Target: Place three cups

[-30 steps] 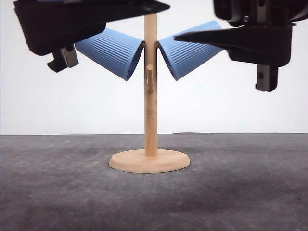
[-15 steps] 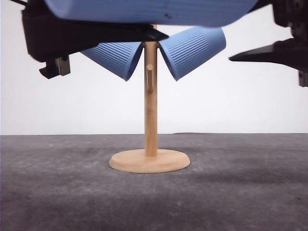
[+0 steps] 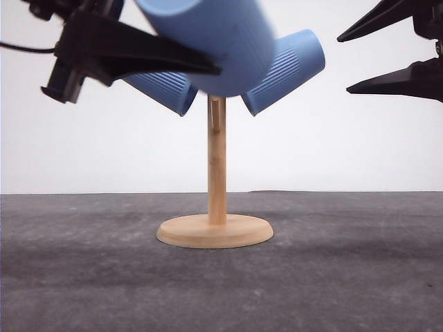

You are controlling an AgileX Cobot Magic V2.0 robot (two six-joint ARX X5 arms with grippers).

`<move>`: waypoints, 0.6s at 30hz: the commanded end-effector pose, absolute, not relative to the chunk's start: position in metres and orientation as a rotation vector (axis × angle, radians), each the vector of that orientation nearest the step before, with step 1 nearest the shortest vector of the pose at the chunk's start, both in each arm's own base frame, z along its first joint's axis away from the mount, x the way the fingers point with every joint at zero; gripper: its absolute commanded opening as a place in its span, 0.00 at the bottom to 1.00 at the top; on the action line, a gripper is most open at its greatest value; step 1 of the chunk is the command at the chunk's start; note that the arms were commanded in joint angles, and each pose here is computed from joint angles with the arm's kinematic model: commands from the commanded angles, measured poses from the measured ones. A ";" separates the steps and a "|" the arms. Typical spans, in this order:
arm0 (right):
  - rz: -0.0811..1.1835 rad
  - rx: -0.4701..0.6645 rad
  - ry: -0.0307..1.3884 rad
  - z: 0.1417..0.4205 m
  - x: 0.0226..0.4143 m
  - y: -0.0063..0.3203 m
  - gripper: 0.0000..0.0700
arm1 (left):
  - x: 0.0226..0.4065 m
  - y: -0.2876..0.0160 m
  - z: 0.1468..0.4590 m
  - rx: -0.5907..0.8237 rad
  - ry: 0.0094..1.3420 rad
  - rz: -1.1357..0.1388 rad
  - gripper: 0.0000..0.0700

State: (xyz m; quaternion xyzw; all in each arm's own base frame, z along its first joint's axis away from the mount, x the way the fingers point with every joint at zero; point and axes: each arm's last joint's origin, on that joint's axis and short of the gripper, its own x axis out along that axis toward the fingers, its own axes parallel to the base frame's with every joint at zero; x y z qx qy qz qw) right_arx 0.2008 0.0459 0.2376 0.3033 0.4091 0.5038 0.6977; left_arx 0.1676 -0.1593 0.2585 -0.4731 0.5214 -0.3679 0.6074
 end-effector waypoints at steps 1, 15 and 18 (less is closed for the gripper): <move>1.140 0.649 0.885 0.240 0.203 0.046 0.43 | 0.175 -0.156 0.260 -1.173 1.224 -0.804 0.44; 1.112 0.625 0.879 0.239 0.203 0.046 0.43 | 0.225 -0.154 0.229 -1.315 1.307 -0.793 0.45; 1.112 0.625 0.879 0.239 0.203 0.046 0.43 | 0.232 -0.158 0.220 -1.328 1.295 -0.763 0.45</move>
